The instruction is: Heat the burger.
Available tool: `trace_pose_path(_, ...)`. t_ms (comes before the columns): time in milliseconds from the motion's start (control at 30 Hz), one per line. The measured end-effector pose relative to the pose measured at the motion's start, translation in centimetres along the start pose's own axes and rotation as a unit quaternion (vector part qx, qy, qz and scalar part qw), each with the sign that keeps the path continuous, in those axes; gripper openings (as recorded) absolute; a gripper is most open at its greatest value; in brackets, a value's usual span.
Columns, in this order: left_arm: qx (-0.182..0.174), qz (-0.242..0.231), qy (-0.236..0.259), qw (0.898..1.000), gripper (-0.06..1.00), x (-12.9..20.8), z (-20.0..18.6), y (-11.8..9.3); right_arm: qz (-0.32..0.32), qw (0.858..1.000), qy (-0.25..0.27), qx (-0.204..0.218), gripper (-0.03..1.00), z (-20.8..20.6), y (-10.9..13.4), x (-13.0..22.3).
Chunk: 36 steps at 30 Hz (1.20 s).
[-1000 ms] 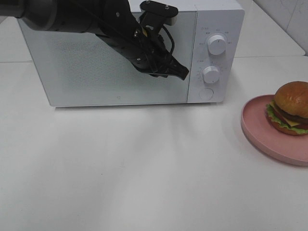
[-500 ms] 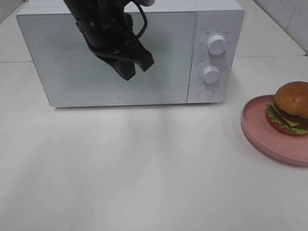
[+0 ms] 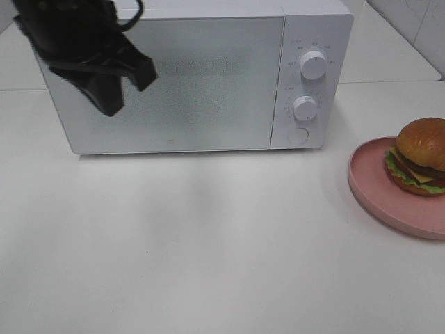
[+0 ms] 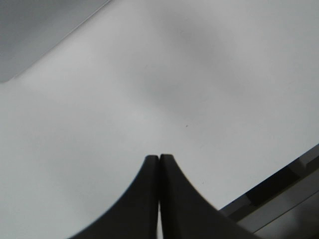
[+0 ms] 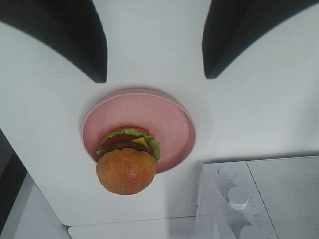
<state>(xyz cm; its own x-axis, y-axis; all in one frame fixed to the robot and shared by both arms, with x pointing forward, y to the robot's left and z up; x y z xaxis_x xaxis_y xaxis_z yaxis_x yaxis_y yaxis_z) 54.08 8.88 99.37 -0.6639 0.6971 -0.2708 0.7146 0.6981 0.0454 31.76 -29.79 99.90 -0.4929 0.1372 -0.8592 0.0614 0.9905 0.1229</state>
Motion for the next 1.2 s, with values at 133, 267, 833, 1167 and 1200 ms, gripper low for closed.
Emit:
trace_pose_path(133,-0.014,-0.054,0.017,0.998,0.00,4.0,-0.6,2.8,0.001,1.000,0.000,0.000,0.55,0.0,0.0,0.0)
trace_pose_path(267,-0.026,-0.115,0.019,0.993,0.00,8.3,-2.0,5.1,0.002,1.000,0.000,0.000,0.55,0.0,0.0,0.0)
trace_pose_path(833,-0.120,-0.265,-0.072,0.954,0.00,22.1,-8.3,5.2,0.004,1.000,0.000,0.000,0.55,0.0,0.0,0.0)
trace_pose_path(1167,-0.157,-0.247,-0.171,0.941,0.00,26.3,-9.2,0.7,0.004,1.000,0.000,0.000,0.55,0.0,0.0,0.0)
trace_pose_path(1200,-0.163,-0.232,-0.194,0.939,0.00,27.0,-8.7,-0.2,0.004,1.000,0.000,0.000,0.55,0.0,0.0,0.0)
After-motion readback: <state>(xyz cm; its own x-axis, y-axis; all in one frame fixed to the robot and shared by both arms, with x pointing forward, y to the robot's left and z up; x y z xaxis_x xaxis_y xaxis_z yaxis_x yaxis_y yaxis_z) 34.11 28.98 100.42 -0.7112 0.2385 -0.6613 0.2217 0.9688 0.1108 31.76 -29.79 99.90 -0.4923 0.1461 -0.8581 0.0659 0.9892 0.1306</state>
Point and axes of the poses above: a point on each arm's last joint axis where the gripper is mounted, z pointing out along that axis toward the gripper, y along the wrist's bending axis when the last joint is at zero, x = y × z, the point moved 10 cm from there along z, pointing out along that axis toward the gripper, and after that the axes turned 9 degrees about z, right-handed, at the moved point
